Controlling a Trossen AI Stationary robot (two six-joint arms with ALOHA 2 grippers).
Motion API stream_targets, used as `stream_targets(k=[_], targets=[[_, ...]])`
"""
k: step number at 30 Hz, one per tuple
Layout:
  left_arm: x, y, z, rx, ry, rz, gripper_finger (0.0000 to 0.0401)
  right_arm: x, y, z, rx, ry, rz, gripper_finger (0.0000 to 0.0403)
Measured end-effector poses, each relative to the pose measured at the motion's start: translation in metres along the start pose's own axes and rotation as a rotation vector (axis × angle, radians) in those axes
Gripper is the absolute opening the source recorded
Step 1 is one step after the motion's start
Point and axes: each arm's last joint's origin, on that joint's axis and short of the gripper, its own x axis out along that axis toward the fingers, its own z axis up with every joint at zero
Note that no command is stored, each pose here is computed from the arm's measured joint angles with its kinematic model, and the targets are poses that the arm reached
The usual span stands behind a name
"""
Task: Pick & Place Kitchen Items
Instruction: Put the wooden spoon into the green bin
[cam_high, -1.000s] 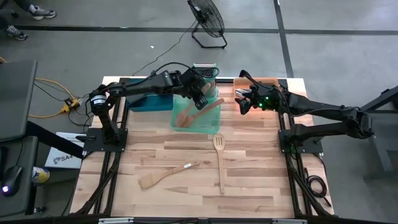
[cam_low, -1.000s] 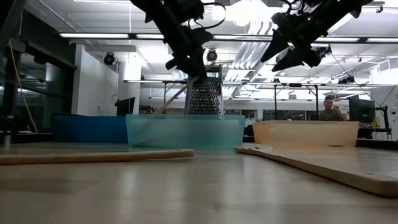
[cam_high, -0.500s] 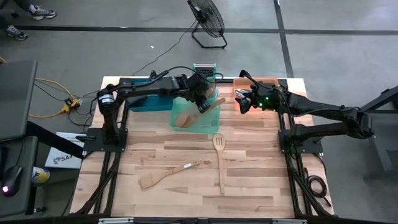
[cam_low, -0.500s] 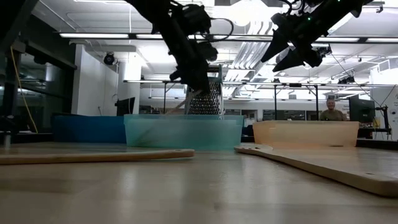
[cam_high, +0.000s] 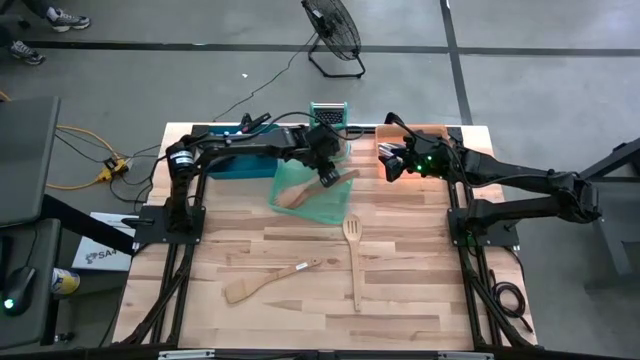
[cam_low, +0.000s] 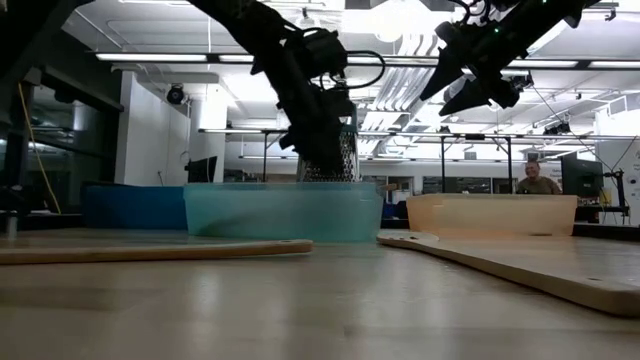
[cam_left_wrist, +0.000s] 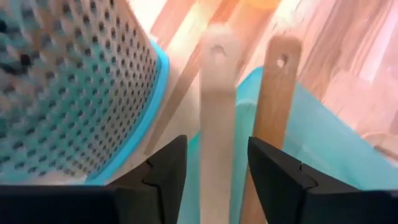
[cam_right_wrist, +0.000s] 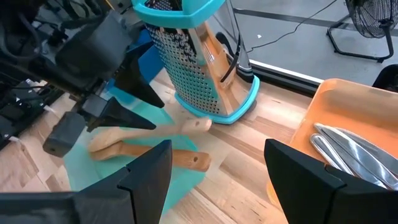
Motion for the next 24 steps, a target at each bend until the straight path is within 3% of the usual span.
stream_targets(k=[11,19,24], targets=[[-0.006,0.000,0.004,0.007,0.043,0.003,0.0175,0.000,0.001,-0.002,0.026,0.040,0.043,0.0248],[-0.053,0.000,0.016,0.054,0.179,0.020,0.0176,-0.002,0.005,-0.011,0.224,0.222,0.162,0.0248],[-0.090,-0.003,0.014,0.118,0.140,0.047,0.0176,-0.008,0.023,-0.015,0.275,0.227,0.263,0.0248]])
